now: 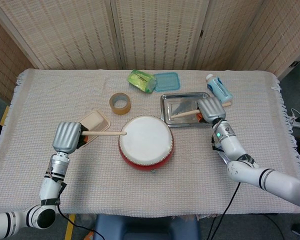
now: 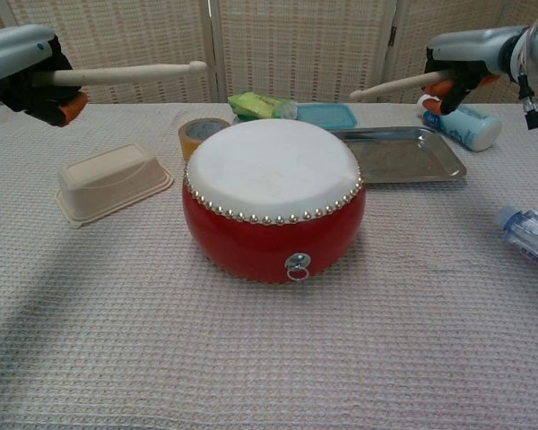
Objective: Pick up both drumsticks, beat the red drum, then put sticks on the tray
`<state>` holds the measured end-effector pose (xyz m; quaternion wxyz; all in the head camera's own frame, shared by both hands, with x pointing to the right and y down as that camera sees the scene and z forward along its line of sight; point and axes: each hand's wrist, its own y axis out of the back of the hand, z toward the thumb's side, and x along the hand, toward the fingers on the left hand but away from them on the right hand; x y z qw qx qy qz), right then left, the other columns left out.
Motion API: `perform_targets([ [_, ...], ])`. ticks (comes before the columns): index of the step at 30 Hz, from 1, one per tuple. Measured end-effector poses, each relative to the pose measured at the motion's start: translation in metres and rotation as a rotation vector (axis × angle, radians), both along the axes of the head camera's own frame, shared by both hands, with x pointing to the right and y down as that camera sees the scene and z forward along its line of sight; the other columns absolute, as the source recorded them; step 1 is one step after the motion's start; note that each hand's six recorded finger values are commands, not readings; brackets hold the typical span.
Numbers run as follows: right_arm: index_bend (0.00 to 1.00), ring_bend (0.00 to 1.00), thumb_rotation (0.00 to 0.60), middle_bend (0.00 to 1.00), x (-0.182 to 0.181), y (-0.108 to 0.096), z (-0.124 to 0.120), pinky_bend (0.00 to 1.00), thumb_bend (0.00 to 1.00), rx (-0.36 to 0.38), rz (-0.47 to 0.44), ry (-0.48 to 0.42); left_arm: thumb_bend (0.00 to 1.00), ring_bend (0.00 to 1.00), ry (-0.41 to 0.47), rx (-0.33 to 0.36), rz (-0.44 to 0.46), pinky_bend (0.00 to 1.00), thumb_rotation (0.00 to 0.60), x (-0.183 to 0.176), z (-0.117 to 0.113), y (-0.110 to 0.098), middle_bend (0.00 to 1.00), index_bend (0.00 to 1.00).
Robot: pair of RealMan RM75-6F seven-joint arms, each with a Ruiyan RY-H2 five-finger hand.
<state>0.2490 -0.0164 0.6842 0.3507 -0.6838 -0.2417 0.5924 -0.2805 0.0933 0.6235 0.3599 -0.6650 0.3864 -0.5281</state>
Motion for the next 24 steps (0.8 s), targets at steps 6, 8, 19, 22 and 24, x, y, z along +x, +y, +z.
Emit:
perform_targets([
  [6, 1.00, 0.99, 0.600, 1.00, 0.008, -0.013, 0.033, 1.00, 0.34, -0.029, 0.020, 0.039, 0.71, 1.00, 0.004, 0.001, -0.027, 1.00, 0.600, -0.008, -0.002, 0.000, 1.00, 1.00],
  [8, 0.99, 0.95, 0.600, 1.00, 0.006, -0.018, 0.043, 1.00, 0.31, -0.038, 0.025, 0.043, 0.71, 1.00, 0.013, -0.005, -0.045, 1.00, 0.600, -0.012, -0.001, -0.001, 1.00, 1.00],
  [19, 0.49, 0.50, 0.600, 0.61, -0.007, -0.033, 0.078, 0.66, 0.26, -0.105, 0.053, 0.064, 0.71, 1.00, 0.015, -0.012, -0.101, 1.00, 0.600, -0.031, 0.000, -0.003, 1.00, 1.00],
  [22, 0.39, 0.40, 0.600, 0.49, -0.007, -0.035, 0.083, 0.59, 0.26, -0.127, 0.086, 0.055, 0.71, 1.00, 0.017, -0.016, -0.113, 1.00, 0.600, -0.034, 0.002, -0.003, 1.00, 1.00],
  [24, 0.33, 0.35, 0.600, 0.42, -0.006, -0.037, 0.085, 0.56, 0.25, -0.136, 0.105, 0.055, 0.71, 1.00, 0.017, -0.019, -0.117, 1.00, 0.600, -0.036, 0.004, -0.003, 1.00, 1.00],
])
